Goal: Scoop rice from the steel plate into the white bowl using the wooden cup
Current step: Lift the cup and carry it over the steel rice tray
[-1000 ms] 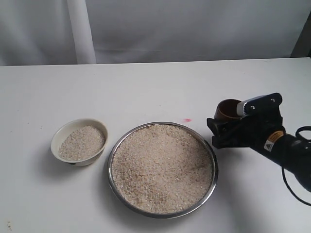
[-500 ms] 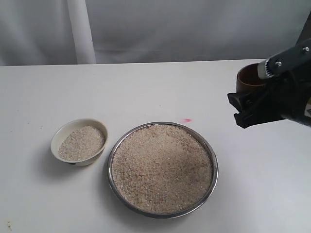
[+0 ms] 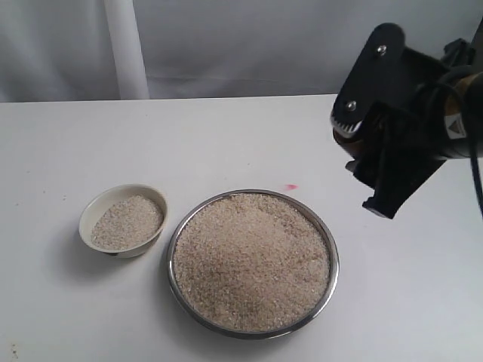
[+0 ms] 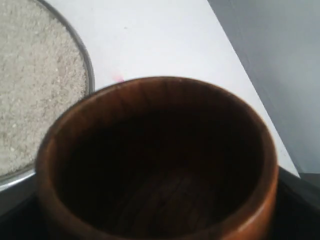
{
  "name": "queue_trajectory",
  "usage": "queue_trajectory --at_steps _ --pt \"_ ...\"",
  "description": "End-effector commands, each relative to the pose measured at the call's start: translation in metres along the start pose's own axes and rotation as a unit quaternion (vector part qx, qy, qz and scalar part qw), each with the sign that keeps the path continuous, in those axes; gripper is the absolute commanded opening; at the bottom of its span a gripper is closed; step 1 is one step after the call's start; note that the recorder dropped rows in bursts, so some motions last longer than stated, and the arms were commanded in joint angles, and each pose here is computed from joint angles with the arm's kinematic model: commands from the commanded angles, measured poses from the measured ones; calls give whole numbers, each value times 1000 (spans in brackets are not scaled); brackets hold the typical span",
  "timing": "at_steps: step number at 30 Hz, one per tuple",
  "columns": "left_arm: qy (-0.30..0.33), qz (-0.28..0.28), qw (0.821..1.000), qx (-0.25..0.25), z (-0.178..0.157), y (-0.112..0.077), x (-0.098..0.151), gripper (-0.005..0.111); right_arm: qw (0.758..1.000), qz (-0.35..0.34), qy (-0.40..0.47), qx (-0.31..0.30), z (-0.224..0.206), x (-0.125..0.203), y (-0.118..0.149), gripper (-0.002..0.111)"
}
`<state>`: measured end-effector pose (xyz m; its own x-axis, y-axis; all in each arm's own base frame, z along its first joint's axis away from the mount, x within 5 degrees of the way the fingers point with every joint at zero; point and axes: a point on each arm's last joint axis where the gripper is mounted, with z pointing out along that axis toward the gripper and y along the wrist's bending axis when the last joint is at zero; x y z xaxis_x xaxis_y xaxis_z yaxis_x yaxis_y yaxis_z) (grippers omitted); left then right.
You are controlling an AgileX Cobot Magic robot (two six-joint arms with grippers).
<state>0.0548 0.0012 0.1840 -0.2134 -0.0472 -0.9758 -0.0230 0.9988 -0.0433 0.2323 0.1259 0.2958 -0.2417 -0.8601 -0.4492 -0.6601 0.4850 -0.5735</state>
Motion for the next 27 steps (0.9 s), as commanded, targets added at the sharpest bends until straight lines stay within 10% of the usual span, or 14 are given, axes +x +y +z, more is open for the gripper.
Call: queue_trajectory --at_steps 1,14,27 --pt "-9 -3 1000 3 -1 -1 -3 0 995 -90 44 -3 14 -5 13 0" --pt "-9 -3 1000 3 -1 -1 -3 0 974 -192 124 -13 83 -35 23 0" --pt "-9 -3 1000 3 -1 -1 -3 0 902 -394 176 -4 129 -51 58 0"
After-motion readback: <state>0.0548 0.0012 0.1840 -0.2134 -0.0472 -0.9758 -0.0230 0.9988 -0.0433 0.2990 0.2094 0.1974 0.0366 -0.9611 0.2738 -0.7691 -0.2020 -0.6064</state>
